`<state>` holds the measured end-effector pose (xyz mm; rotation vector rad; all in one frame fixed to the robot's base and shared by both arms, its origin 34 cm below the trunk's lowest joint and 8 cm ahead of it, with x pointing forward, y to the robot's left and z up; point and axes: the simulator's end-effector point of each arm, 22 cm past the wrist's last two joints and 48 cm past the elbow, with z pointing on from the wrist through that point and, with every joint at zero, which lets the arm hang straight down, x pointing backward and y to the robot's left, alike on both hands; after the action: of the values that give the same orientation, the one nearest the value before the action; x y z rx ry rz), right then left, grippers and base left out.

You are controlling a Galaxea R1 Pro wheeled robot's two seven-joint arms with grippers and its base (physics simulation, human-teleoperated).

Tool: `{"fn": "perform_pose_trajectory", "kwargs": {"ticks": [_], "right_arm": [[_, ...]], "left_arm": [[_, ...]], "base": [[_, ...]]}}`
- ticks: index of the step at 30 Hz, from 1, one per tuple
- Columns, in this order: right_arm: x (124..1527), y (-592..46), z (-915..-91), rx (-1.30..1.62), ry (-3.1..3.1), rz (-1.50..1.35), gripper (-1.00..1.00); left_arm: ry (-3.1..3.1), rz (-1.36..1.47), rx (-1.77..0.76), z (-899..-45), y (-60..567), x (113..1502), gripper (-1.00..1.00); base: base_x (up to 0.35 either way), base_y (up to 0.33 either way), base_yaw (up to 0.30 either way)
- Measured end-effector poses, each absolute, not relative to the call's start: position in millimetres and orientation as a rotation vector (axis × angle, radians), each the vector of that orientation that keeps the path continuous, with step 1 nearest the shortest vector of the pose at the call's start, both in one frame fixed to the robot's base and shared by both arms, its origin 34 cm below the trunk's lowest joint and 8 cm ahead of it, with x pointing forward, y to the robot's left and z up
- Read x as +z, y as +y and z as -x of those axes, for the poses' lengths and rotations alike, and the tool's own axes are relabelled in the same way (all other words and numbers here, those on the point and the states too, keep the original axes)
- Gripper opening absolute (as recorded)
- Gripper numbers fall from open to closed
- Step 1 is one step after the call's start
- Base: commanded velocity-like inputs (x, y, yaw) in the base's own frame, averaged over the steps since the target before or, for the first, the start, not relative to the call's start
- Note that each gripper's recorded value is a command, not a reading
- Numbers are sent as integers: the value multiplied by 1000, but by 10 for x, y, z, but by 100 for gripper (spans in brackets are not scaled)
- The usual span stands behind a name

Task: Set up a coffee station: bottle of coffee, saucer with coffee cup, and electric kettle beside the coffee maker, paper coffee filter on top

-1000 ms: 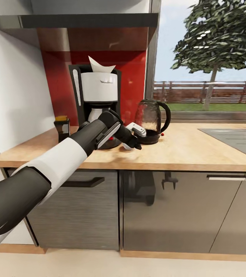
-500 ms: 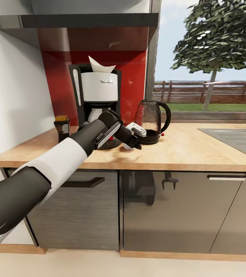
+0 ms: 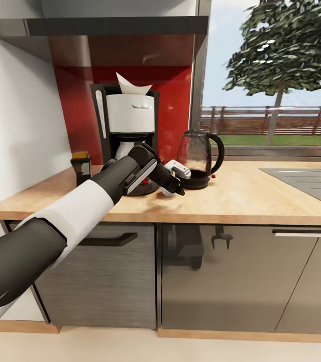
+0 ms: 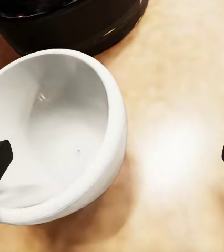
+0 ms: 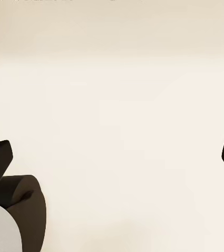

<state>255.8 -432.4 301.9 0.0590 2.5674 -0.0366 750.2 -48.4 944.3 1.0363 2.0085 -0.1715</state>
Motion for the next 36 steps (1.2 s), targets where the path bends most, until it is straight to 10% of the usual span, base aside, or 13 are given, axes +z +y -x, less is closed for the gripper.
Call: {"fn": "perform_pose_trajectory", "kwargs": {"ticks": [36], "right_arm": [[3018, -4324, -2558, -36, 2567, -59, 100]], "left_arm": [[2006, -1038, -171, -7499, -490, 9449, 100]], "base": [[29, -9, 0]]}}
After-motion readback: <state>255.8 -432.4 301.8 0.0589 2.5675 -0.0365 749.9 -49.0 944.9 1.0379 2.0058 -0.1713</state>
